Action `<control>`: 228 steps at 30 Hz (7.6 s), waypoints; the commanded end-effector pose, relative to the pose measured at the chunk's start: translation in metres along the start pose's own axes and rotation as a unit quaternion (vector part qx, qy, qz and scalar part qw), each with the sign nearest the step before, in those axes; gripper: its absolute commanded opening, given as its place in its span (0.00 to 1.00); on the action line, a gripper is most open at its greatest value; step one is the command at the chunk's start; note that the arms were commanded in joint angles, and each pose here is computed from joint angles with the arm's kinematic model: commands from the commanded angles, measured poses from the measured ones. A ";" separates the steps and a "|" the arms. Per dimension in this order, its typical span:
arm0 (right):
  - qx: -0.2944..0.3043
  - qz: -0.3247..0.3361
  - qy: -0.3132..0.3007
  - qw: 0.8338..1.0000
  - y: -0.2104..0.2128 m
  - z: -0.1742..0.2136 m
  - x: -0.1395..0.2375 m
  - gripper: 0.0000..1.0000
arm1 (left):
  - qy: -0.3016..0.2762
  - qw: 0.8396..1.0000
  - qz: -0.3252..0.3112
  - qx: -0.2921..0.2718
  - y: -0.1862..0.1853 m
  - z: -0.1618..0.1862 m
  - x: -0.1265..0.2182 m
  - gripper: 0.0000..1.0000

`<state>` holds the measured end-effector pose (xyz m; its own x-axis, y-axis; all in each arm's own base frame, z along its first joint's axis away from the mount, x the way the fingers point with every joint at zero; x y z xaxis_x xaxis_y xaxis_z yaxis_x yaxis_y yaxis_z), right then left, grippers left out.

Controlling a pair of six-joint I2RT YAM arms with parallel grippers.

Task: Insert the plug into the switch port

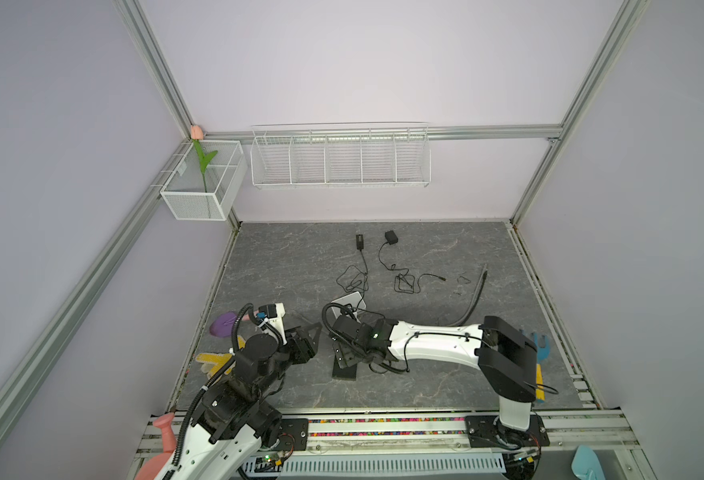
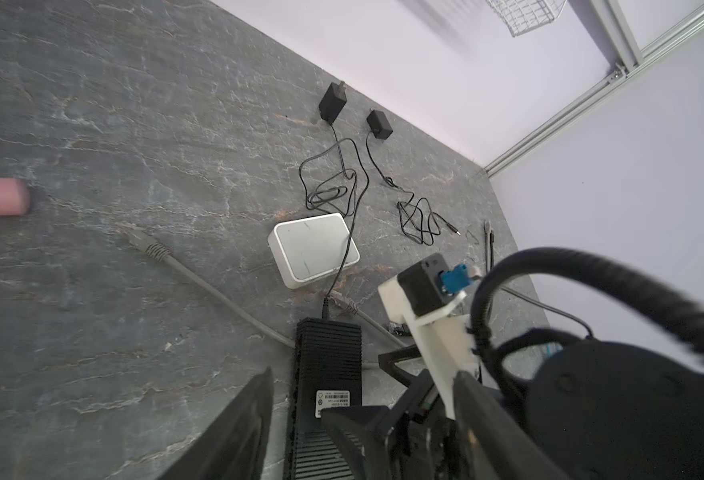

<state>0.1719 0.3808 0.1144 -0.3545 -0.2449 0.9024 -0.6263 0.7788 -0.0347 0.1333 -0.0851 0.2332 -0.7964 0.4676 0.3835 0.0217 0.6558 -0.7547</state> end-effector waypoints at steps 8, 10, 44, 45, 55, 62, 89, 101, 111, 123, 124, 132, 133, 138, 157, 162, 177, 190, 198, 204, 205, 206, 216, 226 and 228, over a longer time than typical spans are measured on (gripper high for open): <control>-0.005 0.030 0.015 0.999 0.015 -0.009 -0.005 0.89 | -0.039 0.999 -0.022 0.010 0.008 -0.008 0.017 0.68; -0.005 0.030 0.016 0.999 0.018 -0.010 -0.007 0.89 | -0.043 0.999 -0.018 0.009 0.005 -0.010 0.019 0.68; 0.271 -0.089 -0.017 0.958 0.011 -0.072 0.021 0.38 | -0.102 0.994 0.008 -0.042 -0.036 -0.049 0.064 0.68; 0.287 -0.095 -0.024 0.953 0.015 -0.074 0.023 0.38 | -0.105 0.993 0.008 -0.043 -0.037 -0.050 0.068 0.68; 0.412 -0.181 -0.042 0.892 0.085 -0.080 0.011 0.37 | -0.130 0.990 0.005 -0.054 -0.041 -0.060 0.087 0.68; 0.440 -0.198 -0.011 0.876 0.099 -0.072 -0.009 0.40 | -0.132 0.990 0.000 -0.050 -0.038 -0.059 0.089 0.68; 0.407 -0.119 -0.017 0.905 0.027 -0.041 0.027 0.84 | -0.104 0.993 -0.014 -0.058 -0.036 -0.053 0.067 0.67; 0.440 -0.140 0.034 0.886 0.042 -0.016 0.001 0.95 | -0.043 0.998 -0.031 -0.019 -0.012 -0.022 0.013 0.69; 0.438 -0.040 0.043 0.897 0.033 -0.009 -0.026 0.95 | -0.051 0.998 -0.043 -0.015 -0.012 -0.025 0.000 0.69; 0.385 0.038 0.031 0.922 -0.018 -0.049 -0.041 0.91 | -0.054 0.997 -0.051 -0.023 -0.011 -0.026 -0.001 0.69; 0.378 0.042 0.027 0.924 -0.021 -0.054 -0.040 0.91 | -0.051 0.997 -0.054 -0.024 -0.011 -0.025 -0.003 0.69; 0.367 0.048 0.025 0.929 -0.029 -0.068 -0.054 0.91 | -0.033 0.997 -0.063 -0.037 -0.011 -0.022 -0.024 0.69; 0.366 0.049 0.025 0.929 -0.029 -0.070 -0.058 0.91 | -0.030 0.997 -0.063 -0.038 -0.011 -0.021 -0.026 0.69; 0.355 0.057 0.018 0.933 -0.034 -0.090 -0.073 0.90 | -0.034 0.996 -0.074 -0.042 -0.009 -0.023 -0.033 0.70; 0.315 0.005 -0.058 0.947 -0.064 -0.113 -0.017 0.78 | 0.010 0.985 -0.173 -0.016 0.052 -0.027 -0.084 0.70; 0.309 -0.021 -0.044 0.950 -0.080 -0.084 -0.006 0.59 | 0.003 0.985 -0.175 0.001 0.060 -0.036 -0.092 0.70; 0.322 -0.103 -0.012 0.941 -0.052 -0.091 -0.039 0.48 | -0.003 0.983 -0.181 0.032 0.075 -0.049 -0.095 0.69; 0.313 -0.099 0.030 0.944 -0.045 -0.092 -0.077 0.39 | -0.044 0.988 -0.142 0.035 0.051 -0.056 -0.053 0.69; 0.301 -0.047 0.041 0.952 -0.062 -0.096 -0.094 0.39 | -0.045 0.991 -0.121 0.042 0.043 -0.056 -0.046 0.69; 0.286 -0.001 0.041 0.957 -0.090 -0.104 -0.086 0.37 | -0.046 0.991 -0.116 0.039 0.038 -0.057 -0.039 0.69; 0.287 0.001 0.033 0.957 -0.091 -0.104 -0.082 0.37 | -0.049 0.992 -0.114 0.039 0.037 -0.057 -0.037 0.69; 0.289 0.006 0.021 0.957 -0.091 -0.103 -0.075 0.37 | -0.051 0.992 -0.110 0.039 0.035 -0.057 -0.036 0.69; 0.313 0.075 0.025 0.946 -0.107 -0.091 -0.072 0.40 | -0.054 0.993 -0.097 0.040 0.029 -0.061 -0.034 0.68; 0.279 0.087 0.025 0.956 -0.125 -0.104 -0.071 0.36 | -0.056 0.992 -0.104 0.037 0.031 -0.058 -0.029 0.68; 0.289 0.060 -0.001 0.955 -0.111 -0.105 -0.061 0.41 | -0.056 0.993 -0.102 0.039 0.030 -0.058 -0.029 0.68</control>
<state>0.3550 0.3617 0.1000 -0.4846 -0.1168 0.8669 -0.8260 0.3874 -0.4095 0.1939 -0.0459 0.2187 -0.8292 0.2612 0.4941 -0.1996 0.6874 -0.6983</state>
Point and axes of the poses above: each gripper's point midway between its finger pads, its own x axis back along the fingers, its own y axis along the line the jaws close on, z = x × y, the point moved 7 cm from there along x, back along the fingers, and after that the axes turned 15 degrees about x, right-handed, at the moved point
